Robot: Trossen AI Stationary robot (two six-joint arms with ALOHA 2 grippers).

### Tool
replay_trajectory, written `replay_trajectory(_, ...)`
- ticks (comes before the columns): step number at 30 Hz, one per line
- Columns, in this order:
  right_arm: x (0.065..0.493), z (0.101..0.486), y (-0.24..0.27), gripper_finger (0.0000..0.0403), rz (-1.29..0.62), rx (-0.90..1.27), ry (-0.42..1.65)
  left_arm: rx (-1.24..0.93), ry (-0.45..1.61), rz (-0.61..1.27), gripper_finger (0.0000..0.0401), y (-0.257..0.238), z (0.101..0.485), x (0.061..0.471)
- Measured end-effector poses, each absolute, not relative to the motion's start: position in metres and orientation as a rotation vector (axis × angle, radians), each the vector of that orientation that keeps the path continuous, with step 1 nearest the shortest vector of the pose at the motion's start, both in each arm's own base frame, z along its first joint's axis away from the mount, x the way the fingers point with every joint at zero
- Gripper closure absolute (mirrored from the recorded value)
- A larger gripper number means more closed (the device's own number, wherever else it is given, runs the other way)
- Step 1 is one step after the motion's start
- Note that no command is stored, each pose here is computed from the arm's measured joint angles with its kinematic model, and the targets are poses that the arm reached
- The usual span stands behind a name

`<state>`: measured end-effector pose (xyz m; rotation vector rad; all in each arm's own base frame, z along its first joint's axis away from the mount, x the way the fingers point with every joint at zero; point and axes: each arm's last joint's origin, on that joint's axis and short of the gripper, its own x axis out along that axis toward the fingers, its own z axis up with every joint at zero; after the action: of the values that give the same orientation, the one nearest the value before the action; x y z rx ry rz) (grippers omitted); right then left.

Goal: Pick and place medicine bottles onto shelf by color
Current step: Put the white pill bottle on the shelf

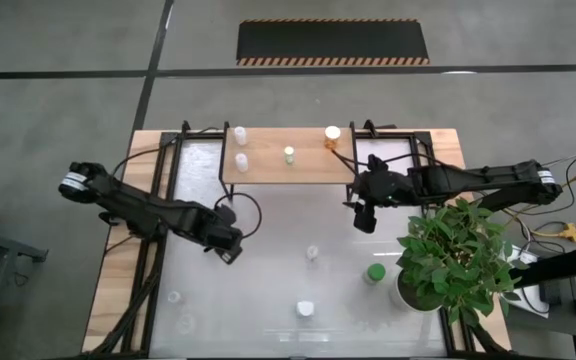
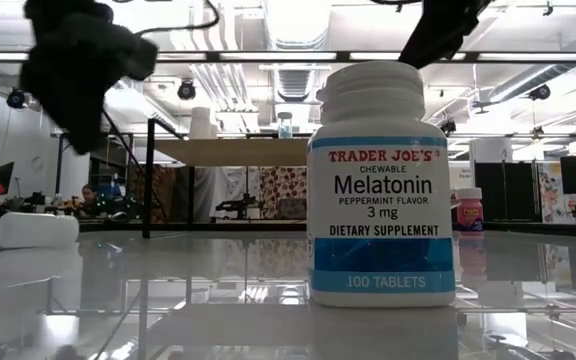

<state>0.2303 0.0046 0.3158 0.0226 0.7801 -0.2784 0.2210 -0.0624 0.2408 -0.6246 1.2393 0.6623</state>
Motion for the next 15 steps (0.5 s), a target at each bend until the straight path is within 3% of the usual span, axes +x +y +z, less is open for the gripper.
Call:
replay_trajectory(4,0.230,0.312,0.005,0.0181,-0.278,0.019,0.790,-0.669,1.335,0.683,0.0224,-0.063,0.226,0.215)
replay_trajectory(9,0.230,0.312,0.005,0.0181,-0.277,0.015,0.794,-0.659,1.433,0.749,0.0171,-0.059,0.199,0.199)
replay_trajectory(15,0.230,0.312,0.005,0.0181,-0.275,0.010,0.792,-0.656,1.432,0.791,0.0133,-0.055,0.166,0.187)
